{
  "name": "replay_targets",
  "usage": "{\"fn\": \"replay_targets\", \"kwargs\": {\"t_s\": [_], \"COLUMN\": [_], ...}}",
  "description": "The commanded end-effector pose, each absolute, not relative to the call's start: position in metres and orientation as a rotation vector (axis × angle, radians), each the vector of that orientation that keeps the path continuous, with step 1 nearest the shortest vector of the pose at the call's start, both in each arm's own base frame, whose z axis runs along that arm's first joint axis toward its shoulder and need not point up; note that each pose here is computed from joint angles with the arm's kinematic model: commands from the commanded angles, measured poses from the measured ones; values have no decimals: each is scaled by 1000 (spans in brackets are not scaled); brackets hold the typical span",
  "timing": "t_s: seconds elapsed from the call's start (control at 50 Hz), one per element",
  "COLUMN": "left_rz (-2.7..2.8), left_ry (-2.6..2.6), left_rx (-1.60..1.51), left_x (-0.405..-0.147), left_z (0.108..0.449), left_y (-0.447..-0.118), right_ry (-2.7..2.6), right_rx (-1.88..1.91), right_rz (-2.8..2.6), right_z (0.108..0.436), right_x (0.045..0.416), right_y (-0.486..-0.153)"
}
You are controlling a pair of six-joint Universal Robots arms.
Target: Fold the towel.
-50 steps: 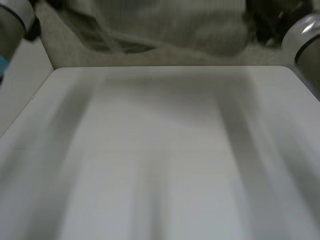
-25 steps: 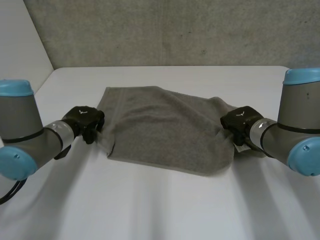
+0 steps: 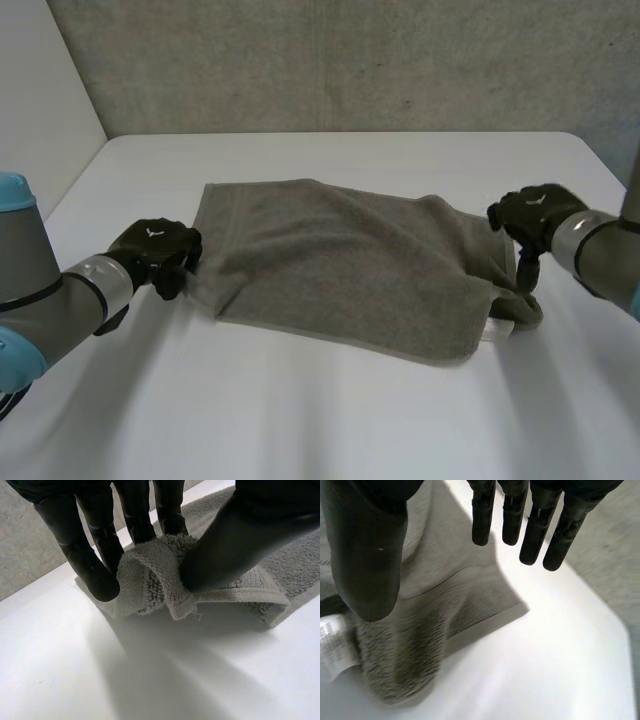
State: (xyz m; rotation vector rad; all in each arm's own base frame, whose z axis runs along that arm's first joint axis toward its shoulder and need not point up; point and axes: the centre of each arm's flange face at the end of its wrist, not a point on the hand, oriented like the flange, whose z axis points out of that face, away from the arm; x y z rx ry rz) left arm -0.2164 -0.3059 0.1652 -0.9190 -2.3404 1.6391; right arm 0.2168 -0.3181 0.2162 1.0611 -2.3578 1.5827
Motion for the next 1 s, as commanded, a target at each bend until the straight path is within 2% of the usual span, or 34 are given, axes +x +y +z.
{"fn": "replay_targets", "kwargs": {"t_s": [0.02, 0.18, 0.24, 0.34, 0.48, 0.62, 0.78, 1.0], "left_rz": [1684, 1705, 1697, 1694, 1685, 1680, 1698, 1691], "left_ry": [-2338, -2356, -2360, -2360, -2352, -2352, -2359, -2361], "left_rx": [-899, -873, -873, -872, -884, -887, -870, -872], "left_x": [-211, -204, -204, -204, -207, -208, -203, -204], "left_z": [169, 171, 169, 169, 168, 167, 169, 168], "left_y": [-314, -321, -319, -319, -316, -315, -320, -319], "right_ry": [-2301, -2333, -2346, -2385, -2481, -2549, -2430, -2364], "right_rx": [981, 1052, 1166, 1220, 1326, 1370, 1303, 1314], "right_rz": [1652, 1652, 1571, 1444, 1339, 1323, 1541, 1684], "right_z": [233, 232, 223, 210, 189, 172, 164, 157], "right_x": [198, 186, 177, 163, 166, 171, 177, 199], "right_y": [-315, -286, -260, -238, -214, -218, -262, -297]}}
